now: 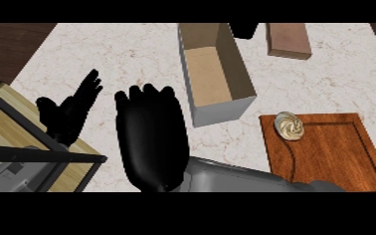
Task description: Pick the sweet potato from the cutting board and place it in the cardboard box
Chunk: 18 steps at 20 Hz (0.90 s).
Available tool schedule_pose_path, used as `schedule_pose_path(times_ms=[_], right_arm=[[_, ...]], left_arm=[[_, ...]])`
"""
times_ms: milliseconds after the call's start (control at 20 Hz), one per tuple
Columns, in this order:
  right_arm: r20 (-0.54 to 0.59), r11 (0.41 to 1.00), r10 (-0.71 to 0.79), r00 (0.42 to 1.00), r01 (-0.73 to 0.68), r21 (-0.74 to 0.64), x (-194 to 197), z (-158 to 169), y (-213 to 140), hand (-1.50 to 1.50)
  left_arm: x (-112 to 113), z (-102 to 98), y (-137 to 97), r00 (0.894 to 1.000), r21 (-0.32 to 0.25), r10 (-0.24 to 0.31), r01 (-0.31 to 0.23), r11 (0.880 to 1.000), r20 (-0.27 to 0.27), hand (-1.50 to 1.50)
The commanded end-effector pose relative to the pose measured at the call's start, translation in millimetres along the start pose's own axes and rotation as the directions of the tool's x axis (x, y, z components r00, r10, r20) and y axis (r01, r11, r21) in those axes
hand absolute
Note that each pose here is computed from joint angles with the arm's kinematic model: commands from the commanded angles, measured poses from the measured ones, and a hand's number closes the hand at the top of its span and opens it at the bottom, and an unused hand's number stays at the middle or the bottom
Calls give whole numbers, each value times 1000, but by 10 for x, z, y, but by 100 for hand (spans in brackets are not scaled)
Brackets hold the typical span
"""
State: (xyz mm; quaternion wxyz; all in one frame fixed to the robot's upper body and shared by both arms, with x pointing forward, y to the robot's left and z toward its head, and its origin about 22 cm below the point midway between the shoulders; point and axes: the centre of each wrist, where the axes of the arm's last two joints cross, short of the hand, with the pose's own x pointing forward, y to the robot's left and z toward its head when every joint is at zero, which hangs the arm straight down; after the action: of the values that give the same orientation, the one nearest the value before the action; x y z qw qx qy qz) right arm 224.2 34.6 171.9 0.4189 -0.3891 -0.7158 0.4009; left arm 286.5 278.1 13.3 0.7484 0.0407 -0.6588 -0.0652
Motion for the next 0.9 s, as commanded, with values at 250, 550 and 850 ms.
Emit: schedule_pose_path(times_ms=[250,550,850], right_arm=[[-250,994,-71,966,48,-96,138,-488,-243,150],[-303,991,-56,951,15,-135,182,-686,-233,150],[-344,985,56,937,-108,-135,56,-927,0,150]], left_arm=[[226,-79,-275,982,7,160,-162,987,99,0],[275,-40,-228,983,20,156,-159,987,94,0],[154,46,-196,981,55,163,-170,984,109,0]])
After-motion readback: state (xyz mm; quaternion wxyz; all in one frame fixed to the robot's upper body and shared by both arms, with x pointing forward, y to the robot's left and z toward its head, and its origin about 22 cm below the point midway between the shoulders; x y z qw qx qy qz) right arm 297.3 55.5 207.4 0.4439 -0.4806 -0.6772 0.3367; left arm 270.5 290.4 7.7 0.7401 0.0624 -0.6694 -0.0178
